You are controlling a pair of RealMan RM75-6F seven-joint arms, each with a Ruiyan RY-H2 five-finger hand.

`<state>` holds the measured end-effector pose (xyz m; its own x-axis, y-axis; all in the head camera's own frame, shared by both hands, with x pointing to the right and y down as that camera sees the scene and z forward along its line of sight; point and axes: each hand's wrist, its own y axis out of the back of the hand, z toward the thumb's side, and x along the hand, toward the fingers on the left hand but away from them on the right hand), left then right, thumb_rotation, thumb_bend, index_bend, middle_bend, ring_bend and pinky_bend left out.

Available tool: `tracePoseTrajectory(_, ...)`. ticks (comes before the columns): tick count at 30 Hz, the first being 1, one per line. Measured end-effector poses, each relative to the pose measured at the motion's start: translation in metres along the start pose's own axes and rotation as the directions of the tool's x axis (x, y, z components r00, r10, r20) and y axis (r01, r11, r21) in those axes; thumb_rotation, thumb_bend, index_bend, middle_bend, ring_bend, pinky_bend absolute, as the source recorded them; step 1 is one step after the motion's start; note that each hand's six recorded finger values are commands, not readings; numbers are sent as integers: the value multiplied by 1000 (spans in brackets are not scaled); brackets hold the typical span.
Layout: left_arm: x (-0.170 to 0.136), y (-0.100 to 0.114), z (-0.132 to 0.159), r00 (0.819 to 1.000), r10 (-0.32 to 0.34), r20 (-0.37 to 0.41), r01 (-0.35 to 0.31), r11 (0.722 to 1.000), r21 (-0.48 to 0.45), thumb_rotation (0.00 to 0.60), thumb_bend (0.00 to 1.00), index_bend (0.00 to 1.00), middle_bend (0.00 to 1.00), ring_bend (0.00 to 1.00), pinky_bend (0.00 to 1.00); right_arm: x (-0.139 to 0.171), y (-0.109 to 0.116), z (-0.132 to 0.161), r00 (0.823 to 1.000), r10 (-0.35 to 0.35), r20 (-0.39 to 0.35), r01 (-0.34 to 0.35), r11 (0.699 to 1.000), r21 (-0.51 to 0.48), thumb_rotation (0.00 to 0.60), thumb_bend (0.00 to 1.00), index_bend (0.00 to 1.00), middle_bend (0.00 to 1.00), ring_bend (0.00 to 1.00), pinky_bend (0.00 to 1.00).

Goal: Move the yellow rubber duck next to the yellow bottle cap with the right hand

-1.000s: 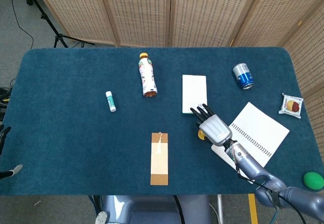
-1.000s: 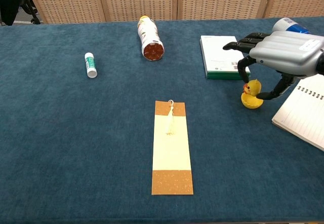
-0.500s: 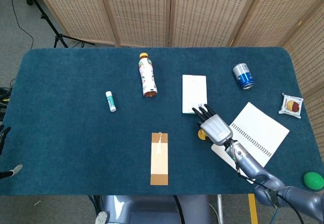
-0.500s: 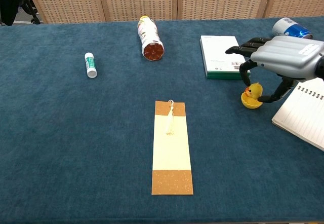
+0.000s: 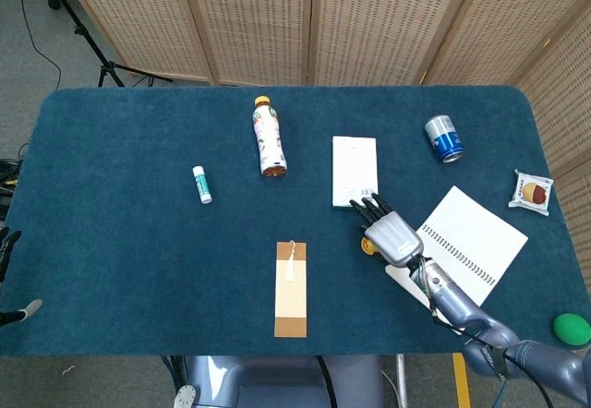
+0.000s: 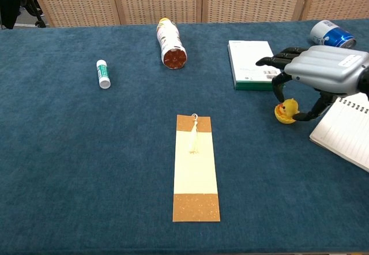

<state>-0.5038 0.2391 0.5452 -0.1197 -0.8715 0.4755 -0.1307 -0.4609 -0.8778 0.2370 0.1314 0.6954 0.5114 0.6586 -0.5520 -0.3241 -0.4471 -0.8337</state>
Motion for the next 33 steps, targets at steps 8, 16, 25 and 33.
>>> tracePoseTrajectory(8, 0, 0, 0, 1000, 1, 1, -1, 1000, 0, 600, 0, 0, 0, 0, 0, 3, 2, 1, 1000, 0, -8, 0, 1000, 6, 600, 440, 438, 0, 0, 0)
tracePoseTrajectory(16, -1, 1, 0, 1000, 3, 1, -3, 1000, -2, 600, 0, 0, 0, 0, 0, 3, 3, 2, 1000, 4, -9, -4, 1000, 9, 600, 437, 378, 0, 0, 0)
tracePoseTrajectory(25, -1, 2, 0, 1000, 4, 2, -4, 1000, -3, 600, 0, 0, 0, 0, 0, 5, 2, 2, 1000, 10, -14, -10, 1000, 16, 600, 439, 375, 0, 0, 0)
tracePoseTrajectory(33, -1, 2, 0, 1000, 4, 4, -4, 1000, -5, 600, 0, 0, 0, 0, 0, 6, 2, 1, 1000, 15, -13, -14, 1000, 22, 600, 297, 335, 0, 0, 0)
